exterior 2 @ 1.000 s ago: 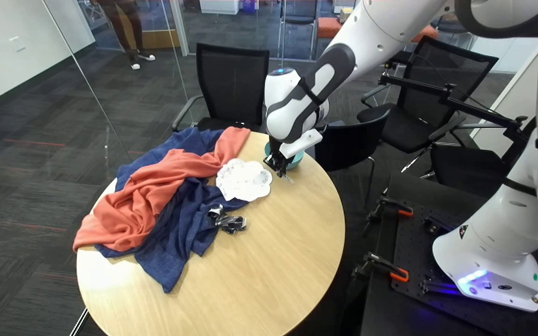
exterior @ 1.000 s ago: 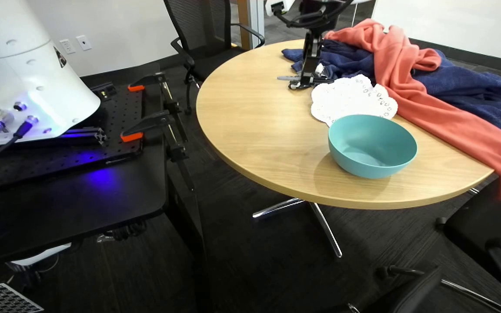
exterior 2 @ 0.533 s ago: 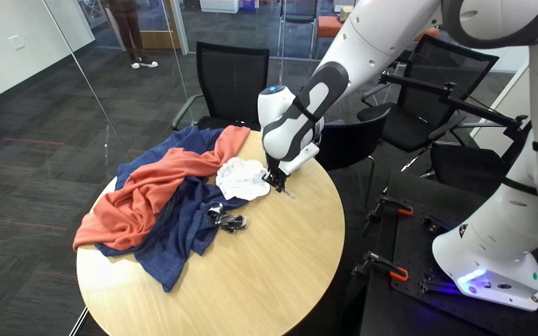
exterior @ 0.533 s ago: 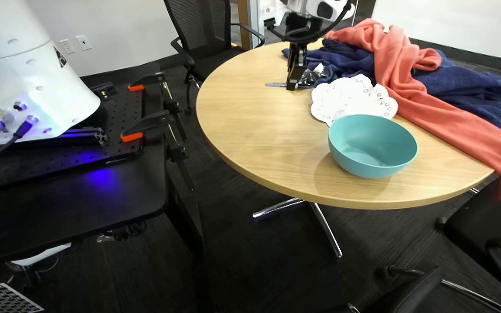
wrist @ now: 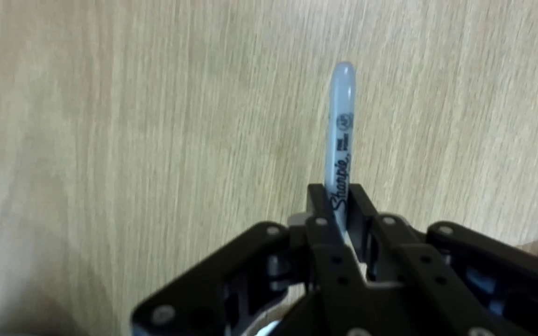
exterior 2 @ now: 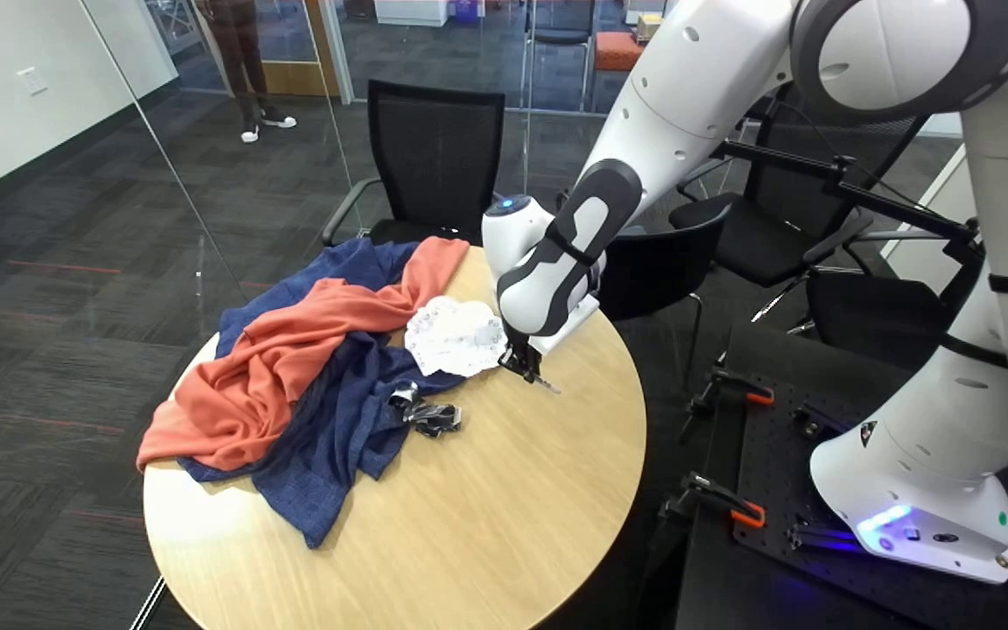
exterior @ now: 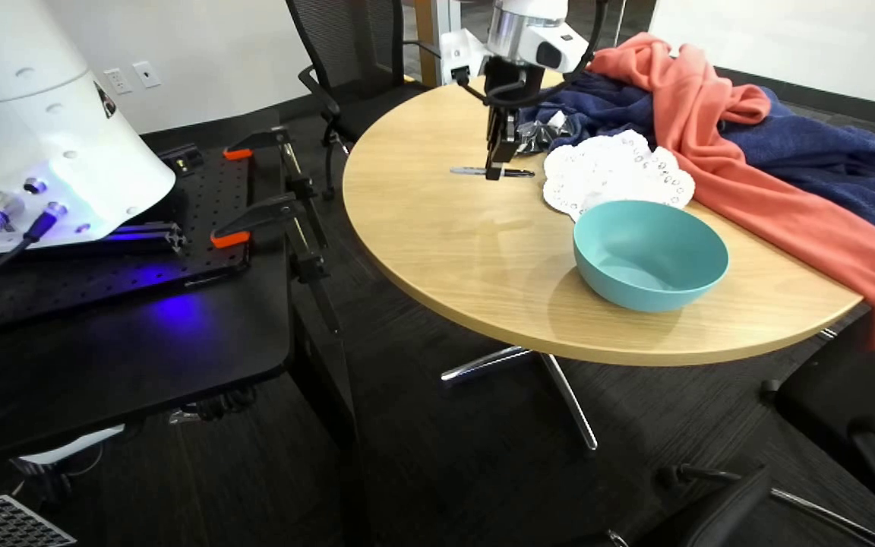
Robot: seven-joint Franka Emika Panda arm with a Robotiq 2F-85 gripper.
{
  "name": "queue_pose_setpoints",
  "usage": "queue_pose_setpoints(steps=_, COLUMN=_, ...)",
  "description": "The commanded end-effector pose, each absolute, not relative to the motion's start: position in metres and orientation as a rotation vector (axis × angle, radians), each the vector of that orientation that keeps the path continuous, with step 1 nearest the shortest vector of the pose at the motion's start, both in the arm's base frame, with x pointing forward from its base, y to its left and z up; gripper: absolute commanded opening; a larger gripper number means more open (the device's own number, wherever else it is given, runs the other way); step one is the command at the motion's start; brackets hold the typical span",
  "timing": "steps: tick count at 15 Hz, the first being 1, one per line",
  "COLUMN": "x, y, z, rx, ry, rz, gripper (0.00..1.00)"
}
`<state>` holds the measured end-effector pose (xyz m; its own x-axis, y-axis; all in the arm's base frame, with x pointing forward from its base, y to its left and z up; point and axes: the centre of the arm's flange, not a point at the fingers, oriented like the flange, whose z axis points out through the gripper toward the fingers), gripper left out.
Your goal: Remove the pen from the blue bowl
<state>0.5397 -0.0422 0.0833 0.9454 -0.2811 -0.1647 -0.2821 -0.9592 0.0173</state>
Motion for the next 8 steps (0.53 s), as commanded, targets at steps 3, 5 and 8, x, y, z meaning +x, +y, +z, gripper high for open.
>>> queue_pose_setpoints(steps=3, x=0.5284, y=-0.0445, z=0.0815, rx=-3.118, ry=0.400, rz=0.235, gripper=0.54)
queue_pose_setpoints(steps=5, x=0.5271, y=-0.0448, z=0.0823, rx=-3.119, ry=0.401, rz=0.219, gripper=0.69)
queue_pose_setpoints(steps=8, x=0.5250, y=-0.0449, z=0.0844, rx=-3.120, ry=0.402, rz=0.185, gripper=0.91)
